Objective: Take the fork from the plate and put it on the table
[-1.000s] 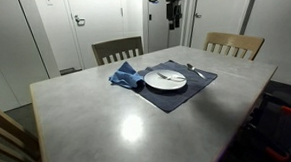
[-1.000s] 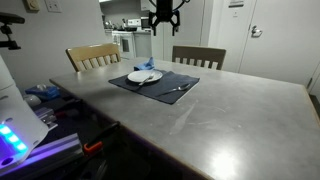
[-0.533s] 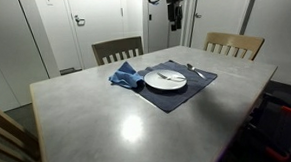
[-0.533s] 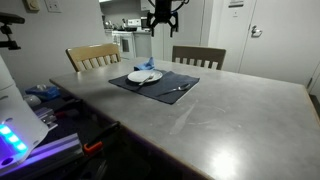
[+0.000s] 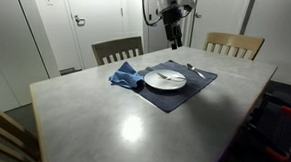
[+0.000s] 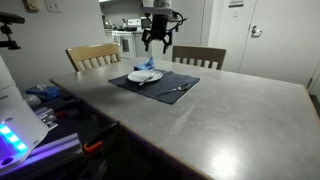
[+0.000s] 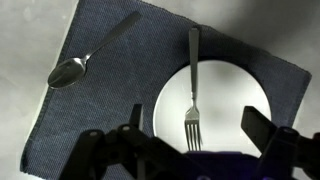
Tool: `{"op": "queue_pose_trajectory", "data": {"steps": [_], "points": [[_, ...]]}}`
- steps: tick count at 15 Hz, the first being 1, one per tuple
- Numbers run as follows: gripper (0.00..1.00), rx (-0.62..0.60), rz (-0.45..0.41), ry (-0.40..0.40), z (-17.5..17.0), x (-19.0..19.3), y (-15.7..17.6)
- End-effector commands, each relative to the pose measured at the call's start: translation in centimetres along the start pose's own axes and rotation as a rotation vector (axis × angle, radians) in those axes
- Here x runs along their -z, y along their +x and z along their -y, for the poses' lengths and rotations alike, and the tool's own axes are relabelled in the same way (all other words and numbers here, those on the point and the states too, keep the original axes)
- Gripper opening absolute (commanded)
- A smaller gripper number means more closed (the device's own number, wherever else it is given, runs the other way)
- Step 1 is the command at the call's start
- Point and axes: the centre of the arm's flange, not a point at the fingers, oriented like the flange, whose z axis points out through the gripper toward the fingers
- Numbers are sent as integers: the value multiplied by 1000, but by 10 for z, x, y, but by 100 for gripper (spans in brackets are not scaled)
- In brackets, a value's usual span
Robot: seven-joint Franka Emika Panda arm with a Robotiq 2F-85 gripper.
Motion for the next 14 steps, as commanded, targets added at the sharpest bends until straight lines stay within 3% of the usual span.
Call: {"op": "queue_pose_trajectory", "data": {"steps": [1, 4, 5, 9, 14], "points": [[100, 28, 23, 22, -1, -20, 22], [100, 57, 47, 27, 3, -36, 34], [100, 26, 43, 22, 4, -33, 18], [100, 36, 42, 21, 9, -38, 24], [100, -62, 51, 17, 24, -50, 23]]}}
